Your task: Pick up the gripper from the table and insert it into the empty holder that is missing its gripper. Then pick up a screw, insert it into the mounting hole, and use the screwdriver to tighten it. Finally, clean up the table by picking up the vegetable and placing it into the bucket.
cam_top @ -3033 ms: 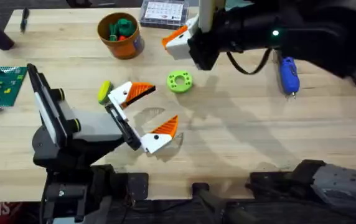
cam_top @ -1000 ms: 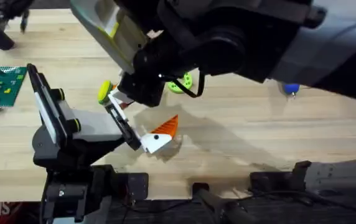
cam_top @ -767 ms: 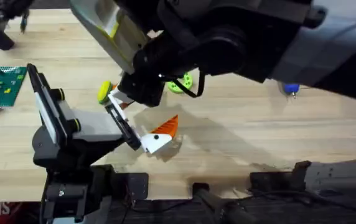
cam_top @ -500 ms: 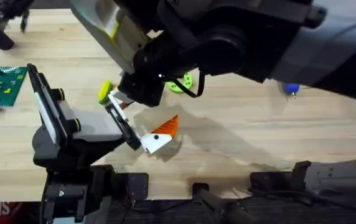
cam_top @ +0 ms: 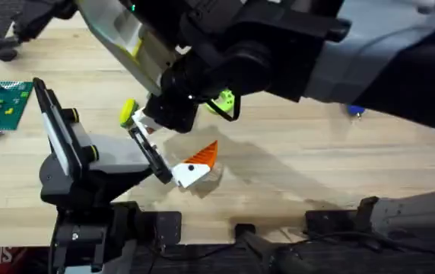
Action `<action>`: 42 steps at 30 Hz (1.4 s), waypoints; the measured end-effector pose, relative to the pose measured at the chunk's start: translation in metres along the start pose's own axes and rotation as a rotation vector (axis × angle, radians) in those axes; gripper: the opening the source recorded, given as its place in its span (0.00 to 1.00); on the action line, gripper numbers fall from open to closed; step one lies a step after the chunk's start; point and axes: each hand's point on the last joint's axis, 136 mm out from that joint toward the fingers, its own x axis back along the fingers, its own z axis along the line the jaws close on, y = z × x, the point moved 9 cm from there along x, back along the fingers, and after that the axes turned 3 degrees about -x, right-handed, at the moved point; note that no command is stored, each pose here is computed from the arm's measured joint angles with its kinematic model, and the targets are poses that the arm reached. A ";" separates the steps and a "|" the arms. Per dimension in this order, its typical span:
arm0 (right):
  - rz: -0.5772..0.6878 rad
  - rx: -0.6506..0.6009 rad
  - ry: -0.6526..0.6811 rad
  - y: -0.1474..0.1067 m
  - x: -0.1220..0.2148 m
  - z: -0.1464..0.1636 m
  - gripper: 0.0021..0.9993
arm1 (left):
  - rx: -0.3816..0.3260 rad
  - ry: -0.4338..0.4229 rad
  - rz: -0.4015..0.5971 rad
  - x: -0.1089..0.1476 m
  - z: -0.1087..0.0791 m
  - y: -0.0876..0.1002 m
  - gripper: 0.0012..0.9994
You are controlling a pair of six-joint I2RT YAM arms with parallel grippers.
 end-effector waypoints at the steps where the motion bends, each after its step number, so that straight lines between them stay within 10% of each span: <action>1: 0.000 0.000 0.000 0.000 0.000 0.000 0.00 | 0.000 0.000 0.000 0.000 0.000 0.000 1.00; 22: -0.059 0.007 -0.013 0.018 0.022 0.001 0.95 | 0.000 0.000 0.000 0.000 0.000 0.000 0.99; 29: -0.050 0.001 -0.014 0.017 0.029 0.002 0.99 | -0.005 0.001 0.000 0.000 0.000 0.000 0.05; 42: 0.133 -0.495 -0.180 -0.050 0.099 -0.078 0.99 | -0.007 0.001 0.000 0.000 0.000 0.000 0.00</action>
